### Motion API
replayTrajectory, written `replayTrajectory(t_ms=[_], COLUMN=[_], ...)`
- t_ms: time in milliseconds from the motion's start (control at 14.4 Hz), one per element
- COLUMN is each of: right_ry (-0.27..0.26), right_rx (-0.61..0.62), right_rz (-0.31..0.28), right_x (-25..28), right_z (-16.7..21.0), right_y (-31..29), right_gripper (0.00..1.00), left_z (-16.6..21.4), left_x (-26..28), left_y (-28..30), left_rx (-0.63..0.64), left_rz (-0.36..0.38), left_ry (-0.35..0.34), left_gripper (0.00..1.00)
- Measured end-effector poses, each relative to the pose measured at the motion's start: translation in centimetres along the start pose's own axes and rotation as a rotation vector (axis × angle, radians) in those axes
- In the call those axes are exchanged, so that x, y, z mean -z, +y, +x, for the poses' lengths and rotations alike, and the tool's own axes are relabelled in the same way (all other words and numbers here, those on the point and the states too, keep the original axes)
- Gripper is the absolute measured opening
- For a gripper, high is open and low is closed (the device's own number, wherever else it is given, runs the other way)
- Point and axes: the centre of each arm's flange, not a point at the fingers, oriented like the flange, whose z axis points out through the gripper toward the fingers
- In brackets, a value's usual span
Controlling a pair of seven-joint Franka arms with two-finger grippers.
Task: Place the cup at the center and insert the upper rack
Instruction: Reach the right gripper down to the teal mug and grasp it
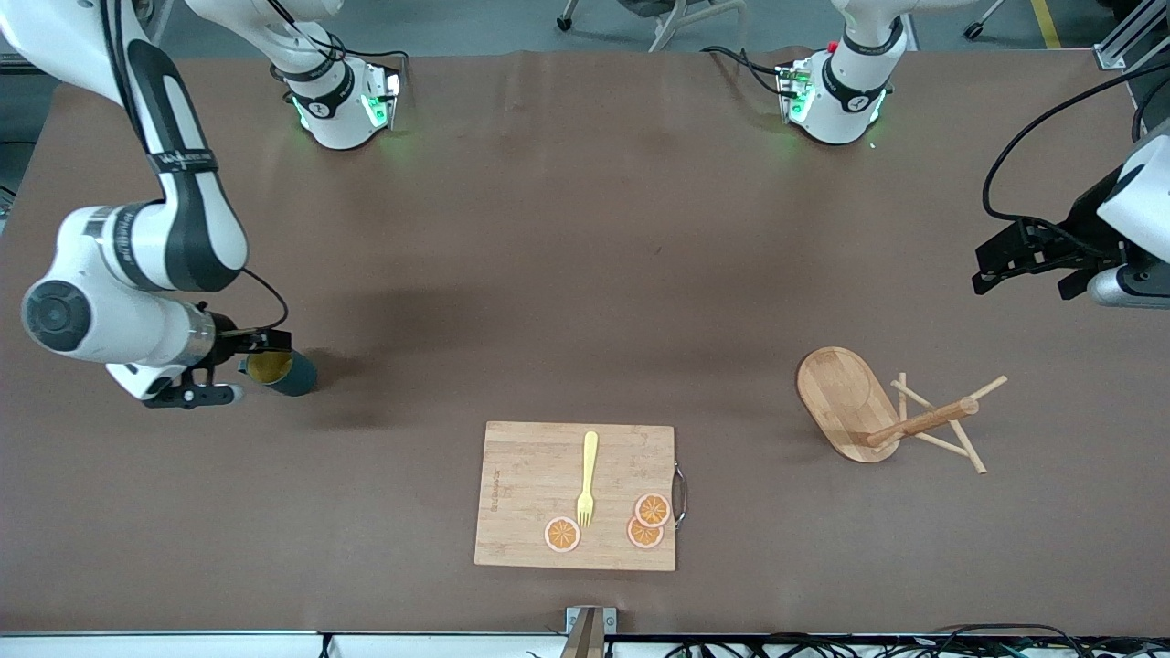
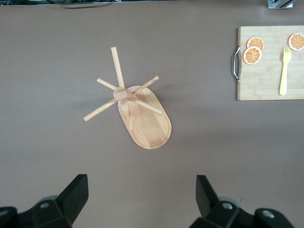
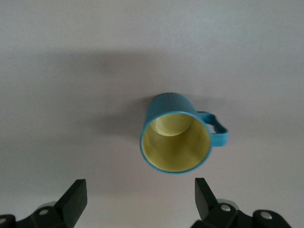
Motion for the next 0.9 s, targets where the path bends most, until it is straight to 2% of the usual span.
replayTrajectory(t_ms=[486, 902], right_ry=[-0.030, -0.040], right_rx=[-0.017, -0.079], right_rz=[-0.011, -0.015], right_x=[-4.3, -5.8], right_z=[1.1, 1.5], right_y=[-1.6, -1.4], right_gripper=[1.00, 0.86], left_z=[0.0, 0.0], left_x=[0.0, 0.0], left_y=[-0.5, -0.5], left_rx=[0.009, 0.009], left_rz=[0.001, 0.001], left_ry=[0.000, 0.000], left_gripper=[1.00, 1.00])
